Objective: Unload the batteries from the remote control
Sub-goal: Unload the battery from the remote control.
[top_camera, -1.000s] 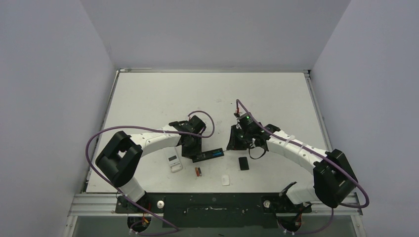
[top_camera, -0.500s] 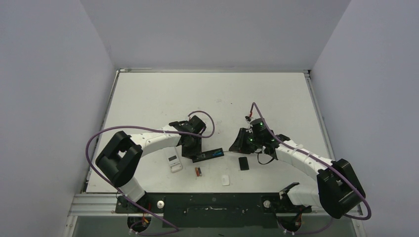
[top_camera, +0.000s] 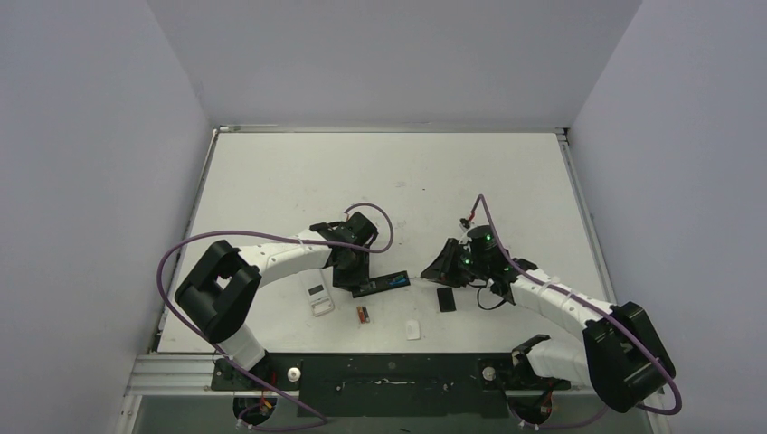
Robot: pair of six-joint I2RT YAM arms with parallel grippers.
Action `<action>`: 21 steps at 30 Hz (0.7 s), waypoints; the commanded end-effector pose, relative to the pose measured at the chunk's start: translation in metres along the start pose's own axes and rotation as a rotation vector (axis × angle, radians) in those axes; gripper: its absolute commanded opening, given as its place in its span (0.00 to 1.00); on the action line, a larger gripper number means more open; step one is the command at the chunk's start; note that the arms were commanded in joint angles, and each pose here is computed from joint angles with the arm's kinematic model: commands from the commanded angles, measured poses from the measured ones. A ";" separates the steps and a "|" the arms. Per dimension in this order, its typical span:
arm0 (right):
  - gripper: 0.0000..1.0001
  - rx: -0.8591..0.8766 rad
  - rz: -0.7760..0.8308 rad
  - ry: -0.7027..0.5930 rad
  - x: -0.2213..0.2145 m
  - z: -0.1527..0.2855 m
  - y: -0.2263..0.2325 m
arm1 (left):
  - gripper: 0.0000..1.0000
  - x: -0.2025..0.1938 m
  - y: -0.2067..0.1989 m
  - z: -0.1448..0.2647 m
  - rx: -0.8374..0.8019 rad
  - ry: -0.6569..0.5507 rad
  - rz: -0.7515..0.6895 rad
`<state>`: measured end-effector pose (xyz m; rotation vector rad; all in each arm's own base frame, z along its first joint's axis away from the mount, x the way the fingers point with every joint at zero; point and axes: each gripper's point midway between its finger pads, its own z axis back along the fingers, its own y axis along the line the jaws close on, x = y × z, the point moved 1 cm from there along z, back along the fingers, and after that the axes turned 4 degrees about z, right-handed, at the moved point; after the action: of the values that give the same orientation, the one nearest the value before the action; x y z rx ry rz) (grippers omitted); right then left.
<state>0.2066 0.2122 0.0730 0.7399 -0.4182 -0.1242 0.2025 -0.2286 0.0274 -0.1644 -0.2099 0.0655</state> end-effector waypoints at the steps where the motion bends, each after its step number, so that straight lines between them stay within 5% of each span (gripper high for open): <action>1: 0.05 0.129 -0.034 -0.089 0.020 0.001 0.025 | 0.38 -0.015 0.015 -0.041 0.088 0.004 -0.040; 21: 0.05 0.275 -0.116 -0.164 0.043 0.026 0.045 | 0.38 -0.014 0.015 -0.040 0.092 0.002 -0.043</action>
<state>0.2060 0.2062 0.0751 0.8185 -0.3869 -0.2630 0.2025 -0.2291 0.0279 -0.1613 -0.2145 0.0526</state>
